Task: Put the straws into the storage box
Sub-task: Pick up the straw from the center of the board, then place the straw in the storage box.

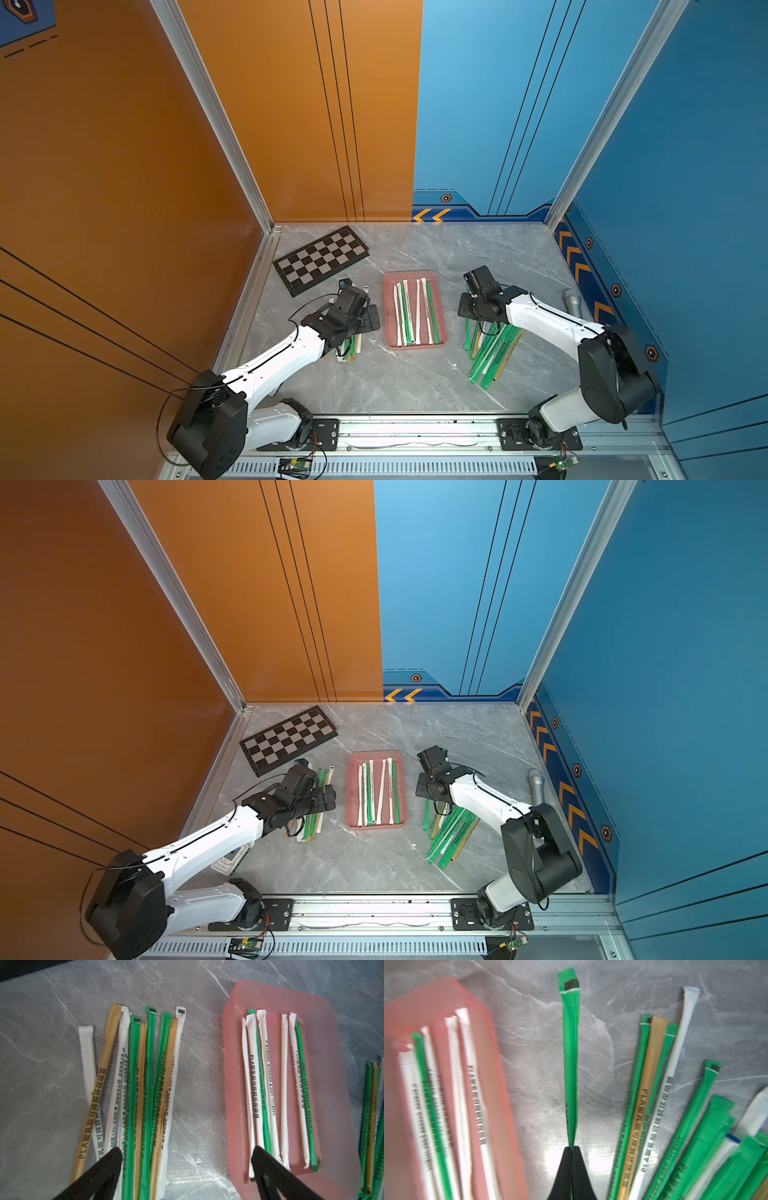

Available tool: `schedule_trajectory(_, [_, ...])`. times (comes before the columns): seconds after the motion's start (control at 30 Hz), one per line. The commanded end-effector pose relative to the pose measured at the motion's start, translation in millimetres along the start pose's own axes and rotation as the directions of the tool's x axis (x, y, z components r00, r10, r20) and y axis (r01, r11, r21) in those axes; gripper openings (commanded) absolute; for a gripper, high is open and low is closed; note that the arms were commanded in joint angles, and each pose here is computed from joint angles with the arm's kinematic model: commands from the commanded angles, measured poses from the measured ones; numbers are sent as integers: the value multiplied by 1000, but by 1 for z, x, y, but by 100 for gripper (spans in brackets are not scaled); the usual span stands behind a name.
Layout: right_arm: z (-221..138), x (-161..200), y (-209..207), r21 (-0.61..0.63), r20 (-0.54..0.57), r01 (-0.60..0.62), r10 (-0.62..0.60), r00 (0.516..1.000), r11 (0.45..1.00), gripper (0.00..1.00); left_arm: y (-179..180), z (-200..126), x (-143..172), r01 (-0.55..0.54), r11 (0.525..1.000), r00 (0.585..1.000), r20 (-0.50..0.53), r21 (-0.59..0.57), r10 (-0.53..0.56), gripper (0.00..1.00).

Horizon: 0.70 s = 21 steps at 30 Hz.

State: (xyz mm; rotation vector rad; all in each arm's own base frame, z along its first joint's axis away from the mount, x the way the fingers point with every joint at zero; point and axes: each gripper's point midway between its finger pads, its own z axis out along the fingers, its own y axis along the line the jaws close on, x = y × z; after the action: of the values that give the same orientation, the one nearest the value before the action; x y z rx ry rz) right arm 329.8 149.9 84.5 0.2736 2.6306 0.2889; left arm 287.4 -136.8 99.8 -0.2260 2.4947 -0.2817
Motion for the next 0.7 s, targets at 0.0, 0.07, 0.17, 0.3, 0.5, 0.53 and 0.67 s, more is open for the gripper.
schedule_trajectory(0.0, [-17,-12,48,-217,21,-37,43,999,976,5,17,6,15,12,999,998,-60,-47,-15,99])
schedule_trajectory(0.07, [-17,-13,68,-301,17,-44,51,999,953,5,18,11,19,13,999,996,-88,-43,-17,99])
schedule_trajectory(0.17, [-12,-13,89,-372,4,-48,54,999,927,5,17,17,27,10,999,991,-130,-37,-15,99])
schedule_trajectory(0.3, [3,-10,109,-427,-24,-61,57,998,902,6,15,22,33,-4,1000,986,-168,-31,-2,99])
schedule_trajectory(0.5, [25,2,121,-418,-72,-43,15,997,908,8,18,26,39,-18,999,981,-191,-39,10,93])
schedule_trajectory(0.53, [27,2,121,-410,-74,-38,8,997,911,9,19,27,41,-20,999,981,-196,-40,12,92])
schedule_trajectory(0.67, [30,3,120,-389,-71,-26,-1,997,921,17,19,29,43,-32,999,978,-207,-40,23,87])
